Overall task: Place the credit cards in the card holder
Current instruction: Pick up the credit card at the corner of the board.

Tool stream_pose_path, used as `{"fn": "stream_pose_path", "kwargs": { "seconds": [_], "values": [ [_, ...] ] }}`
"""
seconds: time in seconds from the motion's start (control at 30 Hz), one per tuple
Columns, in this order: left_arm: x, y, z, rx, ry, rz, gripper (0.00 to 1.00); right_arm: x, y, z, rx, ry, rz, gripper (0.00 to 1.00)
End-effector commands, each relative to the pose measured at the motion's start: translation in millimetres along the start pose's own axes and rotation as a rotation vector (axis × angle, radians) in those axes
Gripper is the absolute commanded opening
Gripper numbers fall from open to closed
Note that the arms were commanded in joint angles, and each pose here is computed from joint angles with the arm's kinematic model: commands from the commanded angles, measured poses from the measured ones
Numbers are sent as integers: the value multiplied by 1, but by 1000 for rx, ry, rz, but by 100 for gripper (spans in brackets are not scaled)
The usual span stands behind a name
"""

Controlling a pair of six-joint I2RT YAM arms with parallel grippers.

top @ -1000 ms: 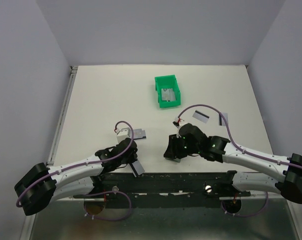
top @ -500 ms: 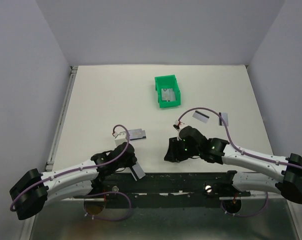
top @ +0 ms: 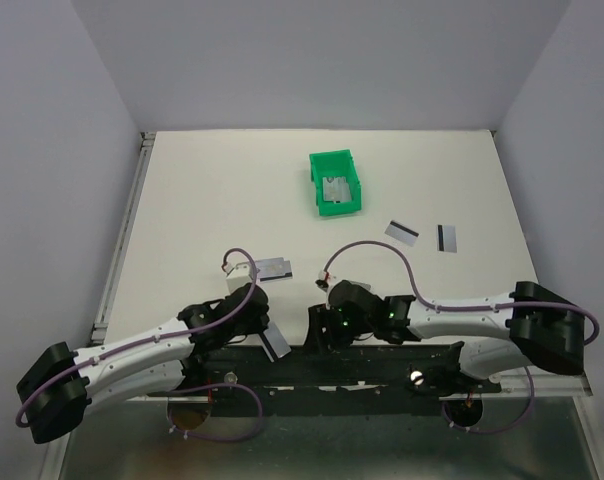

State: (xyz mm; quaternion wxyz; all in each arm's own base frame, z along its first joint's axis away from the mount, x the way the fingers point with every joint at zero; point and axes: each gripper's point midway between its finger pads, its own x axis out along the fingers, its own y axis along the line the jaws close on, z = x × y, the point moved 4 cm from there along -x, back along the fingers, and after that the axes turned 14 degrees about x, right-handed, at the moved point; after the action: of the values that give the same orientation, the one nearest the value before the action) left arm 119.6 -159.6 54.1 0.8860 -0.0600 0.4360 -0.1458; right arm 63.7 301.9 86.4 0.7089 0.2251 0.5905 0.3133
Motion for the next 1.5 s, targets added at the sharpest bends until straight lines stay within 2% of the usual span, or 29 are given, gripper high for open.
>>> {"fn": "stream_pose_path", "kwargs": {
  "seconds": [0.0,0.07,0.13,0.9,1.47],
  "values": [
    [-10,4,1,8,-2,3,12,16,9,0,51,-18,92,68],
    [-12,3,-3,2,18,-12,4,20,9,-1,51,-19,109,70],
    [-12,2,-8,0,39,-23,0,24,9,-1,50,-8,115,72],
    [-11,2,-44,-19,161,-58,0,61,6,-10,104,72,107,75],
    [-12,4,-51,-34,177,-46,0,88,-5,-7,203,40,78,60]
  ]
}}
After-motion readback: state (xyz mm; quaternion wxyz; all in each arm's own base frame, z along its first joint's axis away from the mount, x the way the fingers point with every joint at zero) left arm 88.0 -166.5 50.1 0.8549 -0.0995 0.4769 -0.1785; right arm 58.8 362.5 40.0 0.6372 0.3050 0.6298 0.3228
